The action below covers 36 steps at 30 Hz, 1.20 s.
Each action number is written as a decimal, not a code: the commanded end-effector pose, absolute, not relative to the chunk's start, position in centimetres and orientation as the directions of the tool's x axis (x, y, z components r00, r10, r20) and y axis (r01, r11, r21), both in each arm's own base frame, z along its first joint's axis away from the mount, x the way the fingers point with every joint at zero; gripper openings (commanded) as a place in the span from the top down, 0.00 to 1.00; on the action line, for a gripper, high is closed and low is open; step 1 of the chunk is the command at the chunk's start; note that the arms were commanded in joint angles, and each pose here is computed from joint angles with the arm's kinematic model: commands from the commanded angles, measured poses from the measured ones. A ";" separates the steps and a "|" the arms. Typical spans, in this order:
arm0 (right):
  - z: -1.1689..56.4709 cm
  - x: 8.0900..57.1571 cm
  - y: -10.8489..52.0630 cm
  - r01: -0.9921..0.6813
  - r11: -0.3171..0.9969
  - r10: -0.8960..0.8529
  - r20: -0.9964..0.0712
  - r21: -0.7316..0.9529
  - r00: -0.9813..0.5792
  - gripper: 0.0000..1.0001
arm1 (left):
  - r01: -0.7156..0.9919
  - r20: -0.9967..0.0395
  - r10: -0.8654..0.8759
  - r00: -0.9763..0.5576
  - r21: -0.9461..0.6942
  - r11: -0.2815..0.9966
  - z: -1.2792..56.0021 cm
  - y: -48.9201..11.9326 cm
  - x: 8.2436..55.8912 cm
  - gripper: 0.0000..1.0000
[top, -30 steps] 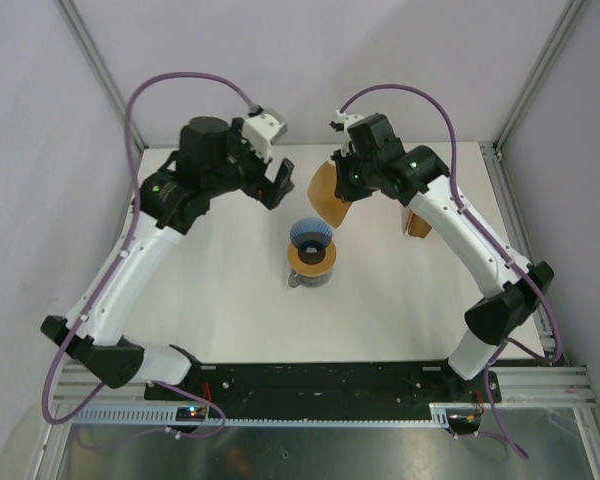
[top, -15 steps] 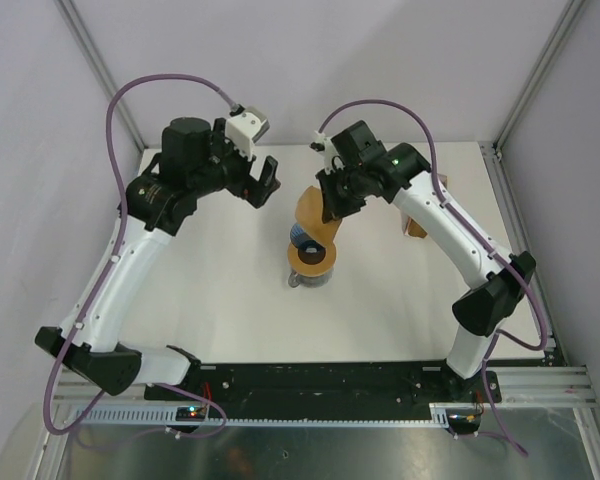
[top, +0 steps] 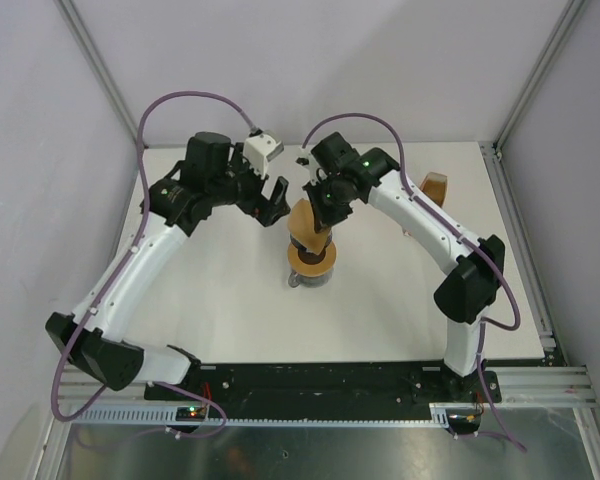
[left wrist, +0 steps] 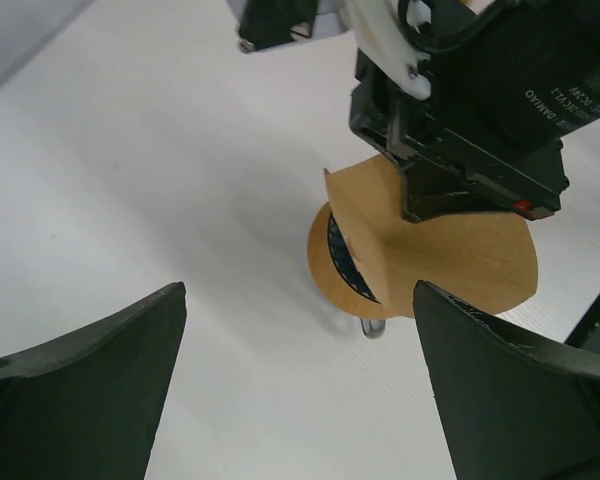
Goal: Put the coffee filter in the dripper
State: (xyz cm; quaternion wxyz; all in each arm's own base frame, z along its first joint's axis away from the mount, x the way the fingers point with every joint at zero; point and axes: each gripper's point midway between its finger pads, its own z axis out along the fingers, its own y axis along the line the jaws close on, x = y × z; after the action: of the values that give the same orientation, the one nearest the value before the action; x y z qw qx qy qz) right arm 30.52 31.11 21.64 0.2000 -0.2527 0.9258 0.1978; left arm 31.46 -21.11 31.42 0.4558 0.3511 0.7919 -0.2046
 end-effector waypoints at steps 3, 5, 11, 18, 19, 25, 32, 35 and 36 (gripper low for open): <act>21.5 31.2 31.7 -0.566 0.788 -0.401 -0.495 0.243 -0.771 1.00 | 0.774 -0.829 0.389 -0.401 -0.079 0.629 28.4 -22.9 30.5 0.01; 21.2 31.2 31.7 -0.566 0.789 -0.405 -0.491 0.239 -0.771 1.00 | 0.772 -0.815 0.403 -0.416 -0.082 0.630 27.4 -23.0 30.6 0.05; 20.9 31.4 31.9 -0.575 0.782 -0.412 -0.494 0.239 -0.766 0.98 | 0.768 -0.789 0.414 -0.455 -0.112 0.630 25.6 -23.6 31.2 0.27; 21.0 31.6 31.8 -0.584 0.779 -0.418 -0.506 0.228 -0.755 0.94 | 0.769 -0.786 0.411 -0.463 -0.125 0.627 25.3 -23.9 31.4 0.62; 21.0 31.7 31.8 -0.586 0.778 -0.419 -0.508 0.226 -0.753 0.93 | 0.769 -0.784 0.412 -0.464 -0.126 0.626 25.2 -23.9 31.3 0.65; 21.1 32.1 31.5 -0.586 0.782 -0.418 -0.517 0.214 -0.747 0.80 | 0.774 -0.767 0.418 -0.487 -0.157 0.613 24.1 -24.4 30.9 0.89; 23.6 32.4 30.8 -0.599 0.783 -0.406 -0.591 0.168 -0.697 0.64 | 0.779 -0.762 0.426 -0.487 -0.158 0.607 23.8 -24.6 30.8 0.96; 24.4 32.8 29.8 -0.581 0.804 -0.395 -0.615 0.128 -0.682 0.62 | 0.779 -0.758 0.429 -0.492 -0.162 0.606 23.5 -24.7 30.8 0.97; 24.5 32.9 29.4 -0.572 0.812 -0.392 -0.618 0.115 -0.681 0.62 | 0.778 -0.754 0.430 -0.496 -0.166 0.606 23.3 -24.8 30.8 0.97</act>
State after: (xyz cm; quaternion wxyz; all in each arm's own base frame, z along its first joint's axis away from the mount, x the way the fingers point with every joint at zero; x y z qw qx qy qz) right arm 32.24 30.87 21.03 0.2350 -0.2735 0.9175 0.1678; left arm 31.07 -23.99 23.56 0.3494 0.3635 0.8306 -0.2363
